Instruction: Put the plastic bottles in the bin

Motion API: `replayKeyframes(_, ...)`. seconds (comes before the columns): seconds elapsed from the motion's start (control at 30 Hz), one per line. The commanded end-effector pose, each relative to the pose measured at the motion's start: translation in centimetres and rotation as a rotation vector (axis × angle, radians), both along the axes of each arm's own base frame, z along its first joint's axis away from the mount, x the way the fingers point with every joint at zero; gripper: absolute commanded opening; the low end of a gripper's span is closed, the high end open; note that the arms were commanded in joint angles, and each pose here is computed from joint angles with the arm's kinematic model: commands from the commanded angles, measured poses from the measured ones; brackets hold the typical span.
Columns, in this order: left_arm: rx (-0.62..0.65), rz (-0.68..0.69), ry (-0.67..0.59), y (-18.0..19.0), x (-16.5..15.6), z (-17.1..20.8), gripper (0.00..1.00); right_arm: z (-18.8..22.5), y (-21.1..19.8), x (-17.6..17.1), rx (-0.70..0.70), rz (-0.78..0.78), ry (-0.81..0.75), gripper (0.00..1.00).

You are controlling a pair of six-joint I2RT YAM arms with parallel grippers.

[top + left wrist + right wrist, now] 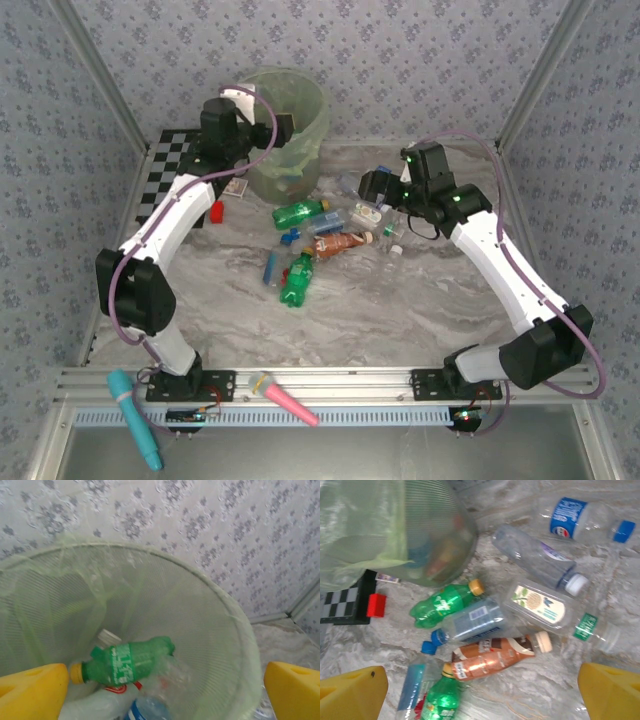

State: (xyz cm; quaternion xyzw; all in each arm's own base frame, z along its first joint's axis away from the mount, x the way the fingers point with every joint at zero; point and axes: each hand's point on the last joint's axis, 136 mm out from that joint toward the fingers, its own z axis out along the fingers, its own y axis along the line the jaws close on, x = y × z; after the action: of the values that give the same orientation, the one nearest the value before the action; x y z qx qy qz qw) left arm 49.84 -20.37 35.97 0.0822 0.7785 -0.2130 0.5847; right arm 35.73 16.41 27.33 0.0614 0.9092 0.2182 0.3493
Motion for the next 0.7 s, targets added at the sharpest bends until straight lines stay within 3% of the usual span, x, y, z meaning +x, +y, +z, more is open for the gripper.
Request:
replayKeyframes(0.0,-0.012,-0.072,0.008,-1.8,-3.1,2.5,1.00,-2.4,-1.5,-1.1,-0.026,-0.050,0.098,0.99)
replayKeyframes(0.23,0.028,-0.185,0.164,-6.9,-7.3,-1.6,1.00,-6.7,-4.8,-2.7,-0.065,-0.142,0.228,0.99)
replayKeyframes(0.67,0.130,-0.386,0.503,-19.4,-14.4,-12.1,0.92,-8.0,-11.7,-7.7,-0.069,-0.348,0.237,0.99)
